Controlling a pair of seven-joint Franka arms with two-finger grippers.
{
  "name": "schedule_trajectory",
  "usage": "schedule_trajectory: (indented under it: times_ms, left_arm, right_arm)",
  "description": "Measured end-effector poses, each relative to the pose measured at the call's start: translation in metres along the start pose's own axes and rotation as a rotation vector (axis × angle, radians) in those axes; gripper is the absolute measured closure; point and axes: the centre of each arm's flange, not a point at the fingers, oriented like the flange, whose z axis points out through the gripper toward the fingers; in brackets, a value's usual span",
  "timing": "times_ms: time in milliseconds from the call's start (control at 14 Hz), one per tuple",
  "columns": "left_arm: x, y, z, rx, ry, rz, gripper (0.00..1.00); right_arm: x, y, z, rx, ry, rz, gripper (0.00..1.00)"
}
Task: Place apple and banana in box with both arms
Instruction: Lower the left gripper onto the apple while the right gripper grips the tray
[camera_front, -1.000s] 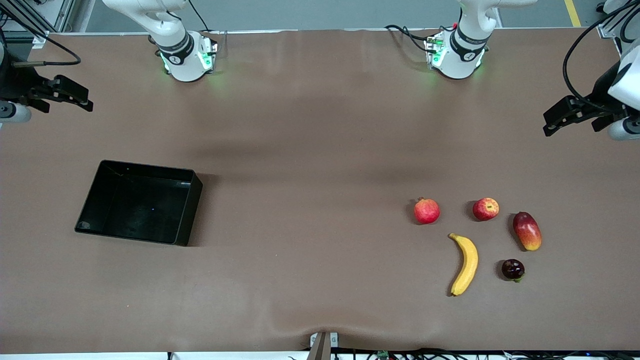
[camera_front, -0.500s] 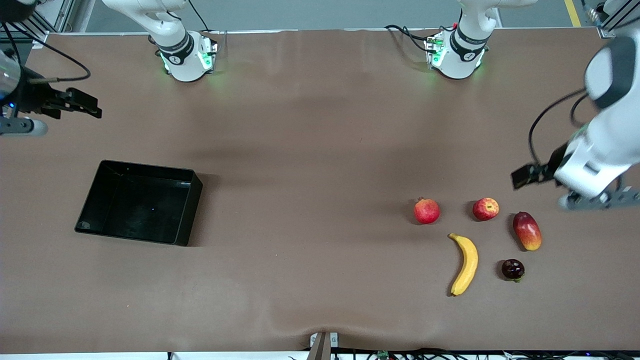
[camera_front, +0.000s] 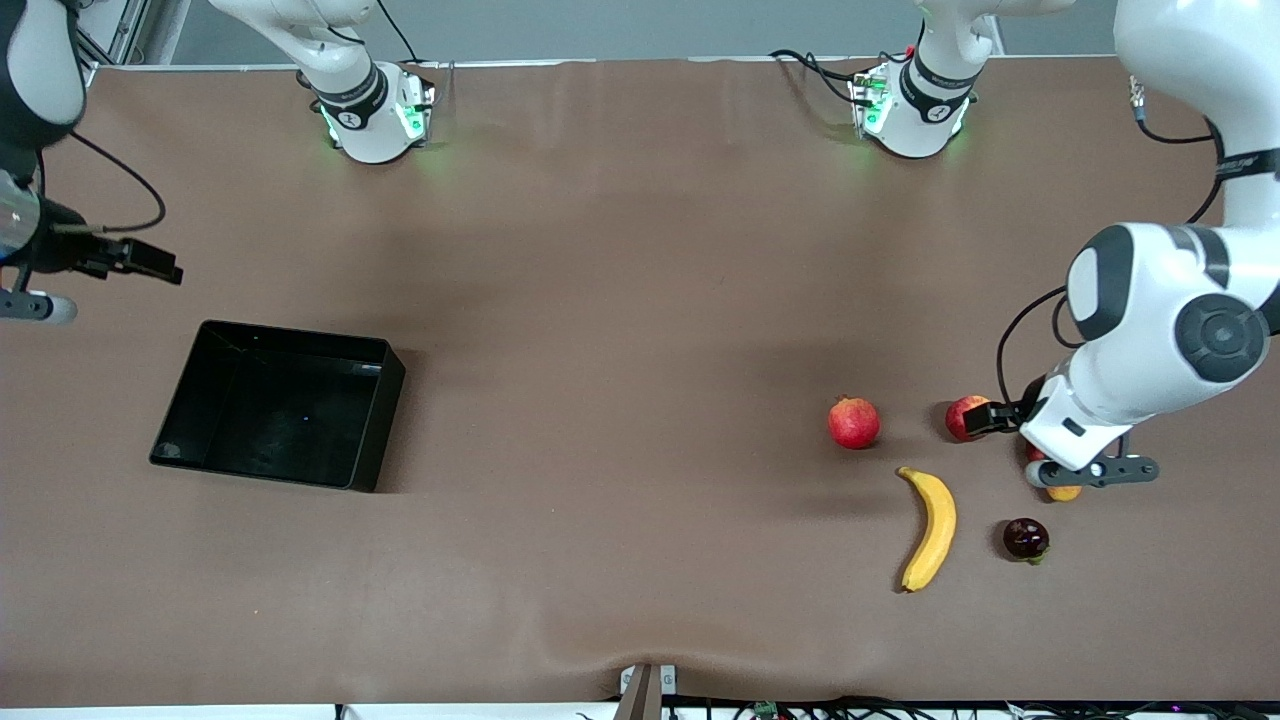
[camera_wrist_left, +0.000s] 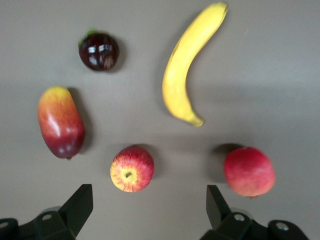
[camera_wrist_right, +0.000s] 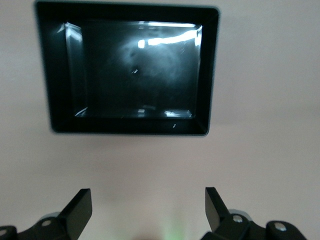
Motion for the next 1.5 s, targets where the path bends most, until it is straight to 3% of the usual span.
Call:
schedule_trajectory:
  times_ms: [429, 857, 1357, 1500]
  left_arm:
    - [-0.018, -0.018, 0.057, -0.004, 0.0, -0.018, 0.0]
    - [-0.02, -0.024, 0.105, 0.017, 0.021, 0.001, 0.0]
    - [-0.023, -0.032, 0.143, 0.023, -0.014, -0.002, 0.0]
    - [-0.024, -0.031, 0.154, 0.022, -0.024, -0.001, 0.0]
  right_arm:
    - [0.037, 0.045, 0.098, 0.008, 0.012, -0.05, 0.0]
    - [0.073, 0.092, 0.206, 0.001, 0.084, -0.08, 0.0]
    - [0.083, 0.101, 0.269, 0.005, 0.078, -0.076, 0.0]
    - [0.083, 0.102, 0.27, 0.006, 0.077, -0.076, 0.19]
